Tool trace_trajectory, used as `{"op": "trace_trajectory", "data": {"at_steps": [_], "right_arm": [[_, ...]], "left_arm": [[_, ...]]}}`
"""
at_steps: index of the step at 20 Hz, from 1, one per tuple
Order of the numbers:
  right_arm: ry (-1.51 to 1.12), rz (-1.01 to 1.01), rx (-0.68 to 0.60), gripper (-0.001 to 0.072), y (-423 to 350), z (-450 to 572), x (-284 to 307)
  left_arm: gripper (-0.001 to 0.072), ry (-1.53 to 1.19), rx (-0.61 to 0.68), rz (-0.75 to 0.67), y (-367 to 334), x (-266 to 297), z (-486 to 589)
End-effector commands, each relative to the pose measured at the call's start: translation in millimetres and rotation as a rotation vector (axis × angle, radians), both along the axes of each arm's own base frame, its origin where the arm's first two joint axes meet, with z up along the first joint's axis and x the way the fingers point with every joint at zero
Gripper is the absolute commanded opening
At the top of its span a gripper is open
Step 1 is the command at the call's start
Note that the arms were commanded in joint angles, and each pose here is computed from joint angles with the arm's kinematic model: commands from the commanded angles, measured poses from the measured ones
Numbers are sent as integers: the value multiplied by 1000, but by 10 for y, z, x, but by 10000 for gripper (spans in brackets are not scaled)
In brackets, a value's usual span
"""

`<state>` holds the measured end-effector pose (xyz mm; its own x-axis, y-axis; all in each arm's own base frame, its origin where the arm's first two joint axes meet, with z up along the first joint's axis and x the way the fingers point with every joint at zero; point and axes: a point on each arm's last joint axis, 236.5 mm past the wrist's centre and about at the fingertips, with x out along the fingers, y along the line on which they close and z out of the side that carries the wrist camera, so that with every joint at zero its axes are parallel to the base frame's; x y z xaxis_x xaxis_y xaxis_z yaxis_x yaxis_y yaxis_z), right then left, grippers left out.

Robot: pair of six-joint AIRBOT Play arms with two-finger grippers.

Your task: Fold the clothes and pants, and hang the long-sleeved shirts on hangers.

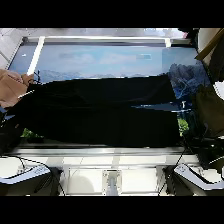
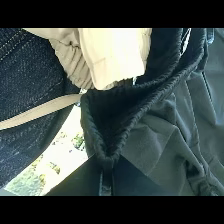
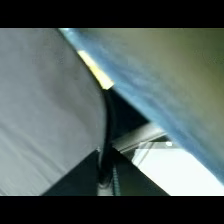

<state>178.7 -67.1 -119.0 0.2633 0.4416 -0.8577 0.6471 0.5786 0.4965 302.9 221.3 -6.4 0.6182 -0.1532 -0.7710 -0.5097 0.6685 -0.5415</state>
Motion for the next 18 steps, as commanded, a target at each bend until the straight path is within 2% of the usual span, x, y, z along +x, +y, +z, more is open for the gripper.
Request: {"op": "trace_trajectory", "data": {"at_steps": [1,5,10,11,14,18], "right_arm": [[-37,69,57,10,139,181,44],[-119,166,24,10,59,807,153],[-371,53,-228,8,-409,1885,734],[-440,29,-240,8,-457,2060,902],[-495,57,-208,8,-380,2158,1357],[-438,28,-136,8,-256,1732,2144]], "left_arm": [[22,2,3,-1,4,-5,-1],[21,-16,18,-24,-18,9,170],[17,-87,98,-34,51,223,728],[16,-101,111,-50,16,327,824],[16,-132,146,-140,-211,774,1009],[17,-76,202,-50,-149,1419,819]]}}
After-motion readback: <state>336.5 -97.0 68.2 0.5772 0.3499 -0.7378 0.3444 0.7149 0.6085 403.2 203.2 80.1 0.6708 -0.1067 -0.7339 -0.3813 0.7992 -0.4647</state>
